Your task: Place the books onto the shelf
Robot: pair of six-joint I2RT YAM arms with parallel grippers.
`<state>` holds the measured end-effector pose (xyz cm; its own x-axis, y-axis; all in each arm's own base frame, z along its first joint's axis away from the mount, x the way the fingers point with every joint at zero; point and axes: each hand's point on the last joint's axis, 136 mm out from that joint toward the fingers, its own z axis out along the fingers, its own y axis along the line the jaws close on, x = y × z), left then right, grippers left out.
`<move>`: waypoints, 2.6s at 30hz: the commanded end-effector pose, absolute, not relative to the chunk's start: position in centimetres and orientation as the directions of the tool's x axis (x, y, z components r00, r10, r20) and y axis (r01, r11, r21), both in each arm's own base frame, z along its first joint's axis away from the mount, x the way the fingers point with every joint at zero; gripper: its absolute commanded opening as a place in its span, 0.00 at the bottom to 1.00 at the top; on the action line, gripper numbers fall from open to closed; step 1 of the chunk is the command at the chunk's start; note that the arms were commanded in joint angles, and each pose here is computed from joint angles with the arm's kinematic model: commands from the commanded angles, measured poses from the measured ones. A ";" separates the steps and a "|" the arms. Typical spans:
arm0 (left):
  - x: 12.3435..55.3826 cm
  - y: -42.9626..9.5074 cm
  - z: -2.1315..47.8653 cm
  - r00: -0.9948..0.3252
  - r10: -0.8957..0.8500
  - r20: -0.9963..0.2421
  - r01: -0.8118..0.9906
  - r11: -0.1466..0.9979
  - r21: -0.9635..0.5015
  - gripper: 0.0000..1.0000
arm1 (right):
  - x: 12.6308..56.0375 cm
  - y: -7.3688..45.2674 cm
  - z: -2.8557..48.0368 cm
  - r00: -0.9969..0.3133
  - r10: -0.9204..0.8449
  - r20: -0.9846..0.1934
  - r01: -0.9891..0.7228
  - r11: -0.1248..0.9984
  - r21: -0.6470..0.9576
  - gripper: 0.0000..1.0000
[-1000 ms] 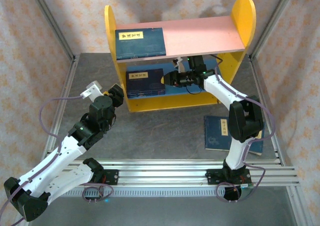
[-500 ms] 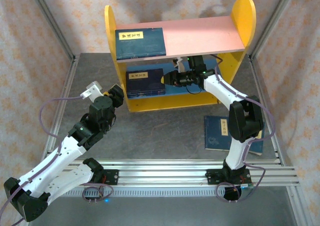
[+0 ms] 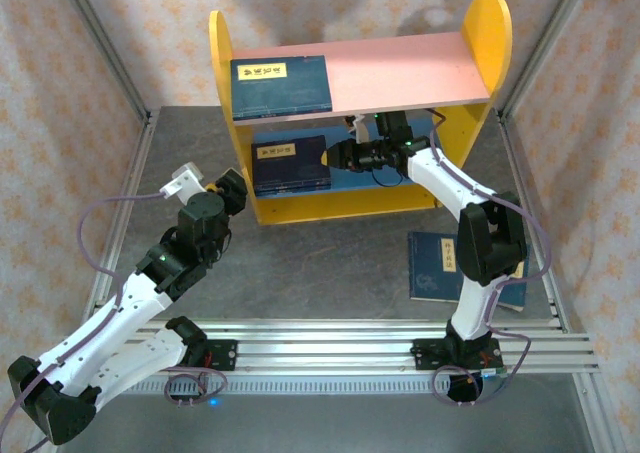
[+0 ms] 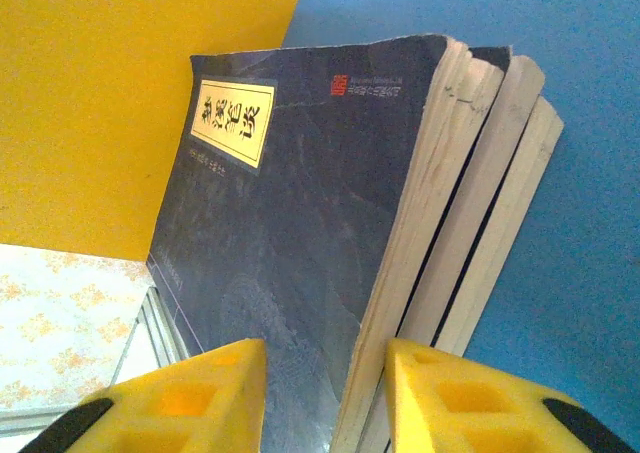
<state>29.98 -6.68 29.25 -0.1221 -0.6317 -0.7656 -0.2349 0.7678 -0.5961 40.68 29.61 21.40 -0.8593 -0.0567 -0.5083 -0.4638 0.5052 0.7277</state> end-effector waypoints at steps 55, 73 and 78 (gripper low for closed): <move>29.6 -6.0 28.8 -0.123 -0.630 -0.767 -0.249 0.768 -0.590 0.60 | 39.1 30.5 24.2 -0.815 -0.083 -0.574 -0.540 0.468 0.699 0.38; 29.5 -5.9 28.7 -0.122 -0.630 -0.767 -0.252 0.767 -0.590 0.60 | 39.9 30.8 23.2 -0.822 -0.089 -0.562 -0.531 0.479 0.700 0.37; 29.4 -5.8 28.7 -0.120 -0.631 -0.767 -0.252 0.766 -0.591 0.60 | 39.7 30.4 23.3 -0.821 -0.088 -0.564 -0.527 0.494 0.691 0.39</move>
<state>29.80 -6.48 29.36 -0.1180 -0.6372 -0.7616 -0.2304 0.7636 -0.6032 39.59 29.68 21.37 -0.8571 -0.0784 -0.5091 -0.4697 0.5246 0.7100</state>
